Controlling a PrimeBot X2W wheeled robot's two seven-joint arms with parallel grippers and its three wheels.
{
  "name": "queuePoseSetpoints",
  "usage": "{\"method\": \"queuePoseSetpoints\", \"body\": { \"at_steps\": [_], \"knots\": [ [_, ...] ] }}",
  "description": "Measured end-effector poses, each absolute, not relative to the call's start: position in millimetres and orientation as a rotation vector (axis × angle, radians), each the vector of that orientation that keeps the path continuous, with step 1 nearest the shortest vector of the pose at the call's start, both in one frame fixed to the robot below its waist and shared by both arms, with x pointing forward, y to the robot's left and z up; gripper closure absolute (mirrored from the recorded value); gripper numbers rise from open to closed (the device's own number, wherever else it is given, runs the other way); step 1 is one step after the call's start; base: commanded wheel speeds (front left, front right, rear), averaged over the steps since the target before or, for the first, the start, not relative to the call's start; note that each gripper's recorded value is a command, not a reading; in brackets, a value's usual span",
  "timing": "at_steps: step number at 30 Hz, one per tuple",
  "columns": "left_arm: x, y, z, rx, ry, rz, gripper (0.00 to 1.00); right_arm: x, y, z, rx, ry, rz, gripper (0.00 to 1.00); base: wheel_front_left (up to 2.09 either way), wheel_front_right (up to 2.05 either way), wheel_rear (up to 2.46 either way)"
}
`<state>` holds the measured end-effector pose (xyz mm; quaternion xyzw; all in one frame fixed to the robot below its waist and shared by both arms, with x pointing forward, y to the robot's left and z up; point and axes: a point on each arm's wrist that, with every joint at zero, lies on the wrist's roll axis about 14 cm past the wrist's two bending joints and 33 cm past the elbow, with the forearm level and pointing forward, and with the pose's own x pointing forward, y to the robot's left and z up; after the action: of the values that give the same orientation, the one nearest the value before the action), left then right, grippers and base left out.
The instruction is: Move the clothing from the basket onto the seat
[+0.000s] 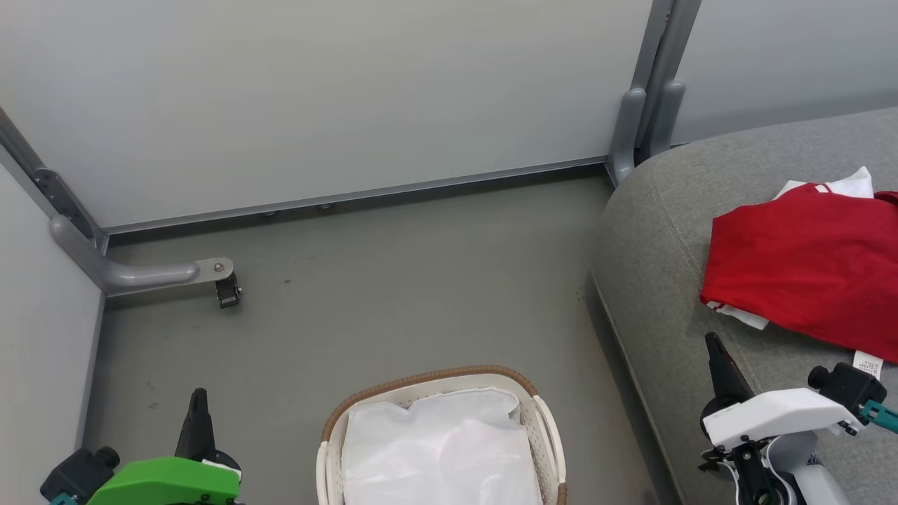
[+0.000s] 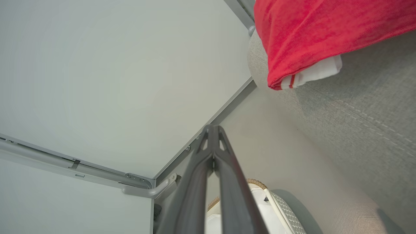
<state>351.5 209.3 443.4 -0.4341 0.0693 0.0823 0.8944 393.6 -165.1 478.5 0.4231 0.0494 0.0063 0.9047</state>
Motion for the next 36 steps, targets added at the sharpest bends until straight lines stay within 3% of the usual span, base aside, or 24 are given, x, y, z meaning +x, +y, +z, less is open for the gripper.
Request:
{"method": "queuePoseSetpoints", "body": {
  "at_steps": [36],
  "knots": [
    [370.7,205.3,470.8,-1.271,0.077,0.117,1.0,392.6,-183.0,490.4,1.258,0.068,-0.019,1.0,0.0,0.0,0.0]
  ]
}}
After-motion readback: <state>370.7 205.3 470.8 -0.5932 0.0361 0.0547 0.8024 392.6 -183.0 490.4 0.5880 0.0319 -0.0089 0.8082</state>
